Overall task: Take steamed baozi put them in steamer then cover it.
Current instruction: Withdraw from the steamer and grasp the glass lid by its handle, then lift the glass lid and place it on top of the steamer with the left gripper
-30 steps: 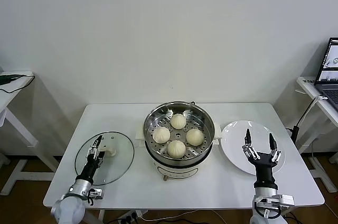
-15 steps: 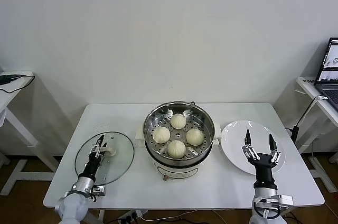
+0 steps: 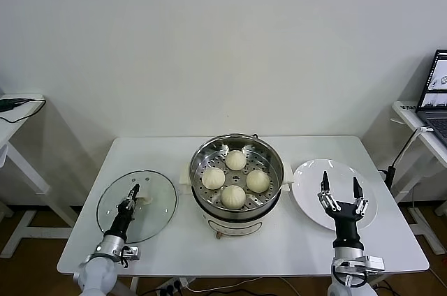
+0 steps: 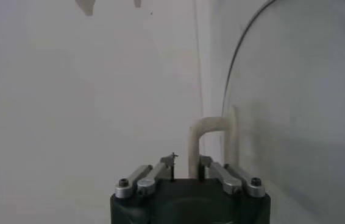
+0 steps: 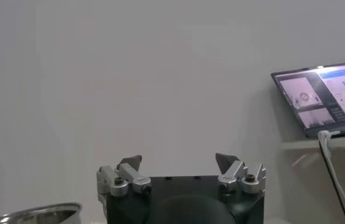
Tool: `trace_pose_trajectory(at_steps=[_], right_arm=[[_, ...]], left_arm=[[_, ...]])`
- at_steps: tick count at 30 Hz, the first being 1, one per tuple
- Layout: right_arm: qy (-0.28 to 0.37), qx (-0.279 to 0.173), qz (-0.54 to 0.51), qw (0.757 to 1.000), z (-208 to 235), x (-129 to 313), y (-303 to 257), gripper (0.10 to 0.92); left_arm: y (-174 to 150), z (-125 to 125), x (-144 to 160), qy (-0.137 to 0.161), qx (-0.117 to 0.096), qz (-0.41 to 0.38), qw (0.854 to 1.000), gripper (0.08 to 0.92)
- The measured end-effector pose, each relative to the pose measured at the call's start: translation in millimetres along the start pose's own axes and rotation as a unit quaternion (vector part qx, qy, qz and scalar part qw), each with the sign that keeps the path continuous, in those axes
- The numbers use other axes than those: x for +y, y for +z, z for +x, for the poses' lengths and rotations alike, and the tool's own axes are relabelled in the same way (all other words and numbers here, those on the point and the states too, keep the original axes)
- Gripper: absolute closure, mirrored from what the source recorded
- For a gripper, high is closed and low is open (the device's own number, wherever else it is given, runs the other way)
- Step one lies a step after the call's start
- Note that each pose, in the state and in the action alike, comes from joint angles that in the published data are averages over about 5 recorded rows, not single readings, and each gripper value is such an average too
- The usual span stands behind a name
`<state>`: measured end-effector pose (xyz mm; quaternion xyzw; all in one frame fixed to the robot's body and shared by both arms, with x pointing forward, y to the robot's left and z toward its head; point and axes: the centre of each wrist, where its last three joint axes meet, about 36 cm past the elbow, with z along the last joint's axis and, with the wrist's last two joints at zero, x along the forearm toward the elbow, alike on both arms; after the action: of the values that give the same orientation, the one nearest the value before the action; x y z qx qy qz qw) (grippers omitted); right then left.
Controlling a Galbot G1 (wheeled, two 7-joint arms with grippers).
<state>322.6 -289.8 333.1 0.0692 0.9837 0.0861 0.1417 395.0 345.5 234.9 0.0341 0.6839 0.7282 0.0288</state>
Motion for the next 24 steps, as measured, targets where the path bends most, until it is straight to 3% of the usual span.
trace_pose_trajectory(at_steps=[7,11,18,24], right_arm=[[-0.001,-0.001,-0.003,1.0,-1.6,2.5,0.7,0.2],[-0.001,-0.003,-0.004,1.0,-3.4,2.7,-1.4,0.2],[0.0,-0.01,-0.005,1.0,-6.3,1.3,-5.9,0.2],[0.002,-0.017,-0.008,1.0,-7.6,2.8,-9.0,0.2]], left_arm=[[5.8,5.7,16.4,-0.015,0.009,-0.008,1.0,0.808],[13.4,12.8,41.1,-0.029,0.028,-0.016,0.999,0.808],[20.5,29.9,114.3,-0.054,0.075,-0.017,0.996,0.808],[-3.5,34.3,183.8,-0.067,0.08,-0.002,0.995,0.808]])
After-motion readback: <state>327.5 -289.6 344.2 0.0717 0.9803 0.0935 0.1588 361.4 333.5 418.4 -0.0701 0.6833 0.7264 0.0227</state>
